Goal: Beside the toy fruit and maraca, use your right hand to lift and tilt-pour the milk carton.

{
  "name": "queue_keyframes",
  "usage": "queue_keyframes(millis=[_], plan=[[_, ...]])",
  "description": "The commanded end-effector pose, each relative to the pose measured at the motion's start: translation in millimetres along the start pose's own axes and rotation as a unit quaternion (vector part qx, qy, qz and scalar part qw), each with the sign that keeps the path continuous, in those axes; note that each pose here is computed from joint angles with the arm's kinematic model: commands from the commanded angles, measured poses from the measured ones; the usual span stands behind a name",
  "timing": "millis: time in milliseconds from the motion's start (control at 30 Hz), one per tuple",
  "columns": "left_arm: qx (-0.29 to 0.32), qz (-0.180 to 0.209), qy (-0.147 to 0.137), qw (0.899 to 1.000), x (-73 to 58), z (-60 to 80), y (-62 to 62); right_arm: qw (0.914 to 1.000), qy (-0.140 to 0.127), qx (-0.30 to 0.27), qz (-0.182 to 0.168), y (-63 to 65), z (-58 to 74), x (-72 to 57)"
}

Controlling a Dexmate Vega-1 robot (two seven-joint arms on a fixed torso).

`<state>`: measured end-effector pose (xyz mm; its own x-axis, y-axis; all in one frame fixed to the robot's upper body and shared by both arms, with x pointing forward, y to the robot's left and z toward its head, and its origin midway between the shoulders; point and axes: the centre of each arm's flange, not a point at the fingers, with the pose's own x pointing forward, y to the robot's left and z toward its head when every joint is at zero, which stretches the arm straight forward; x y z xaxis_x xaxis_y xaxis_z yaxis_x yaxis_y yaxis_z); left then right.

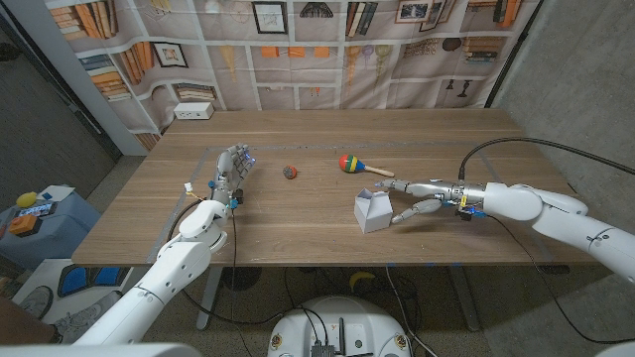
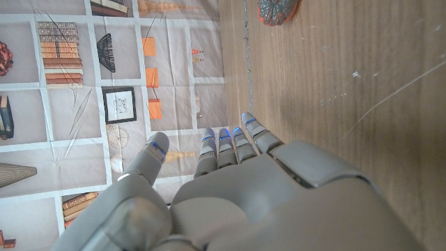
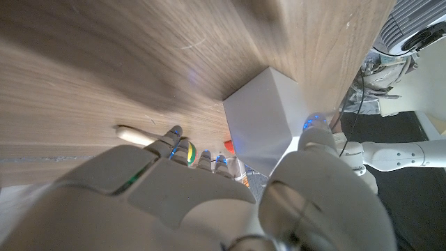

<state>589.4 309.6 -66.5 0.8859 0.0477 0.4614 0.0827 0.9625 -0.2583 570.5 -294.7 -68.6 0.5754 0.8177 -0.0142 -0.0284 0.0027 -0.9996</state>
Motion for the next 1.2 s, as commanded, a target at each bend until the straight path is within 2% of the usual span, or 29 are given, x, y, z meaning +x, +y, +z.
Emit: queue_keyframes(millis=[33, 967, 1200], plan=[[0.003, -0.004, 0.009, 1.0, -0.3, -2.9, -1.0, 1.0, 0.002, 0.004, 0.001, 5.3, -4.1, 7.9], [0.001, -0.008, 0.028, 1.0, -0.6, -12.7, 0.3, 0.9989, -0.024, -0.016, -0.037, 6.8, 2.0, 19.5], [0.012, -0.005, 0.041, 0.999, -1.7, -12.3, 2.3, 0.9987, -0.025, -0.02, -0.04, 5.6, 3.1, 21.4]])
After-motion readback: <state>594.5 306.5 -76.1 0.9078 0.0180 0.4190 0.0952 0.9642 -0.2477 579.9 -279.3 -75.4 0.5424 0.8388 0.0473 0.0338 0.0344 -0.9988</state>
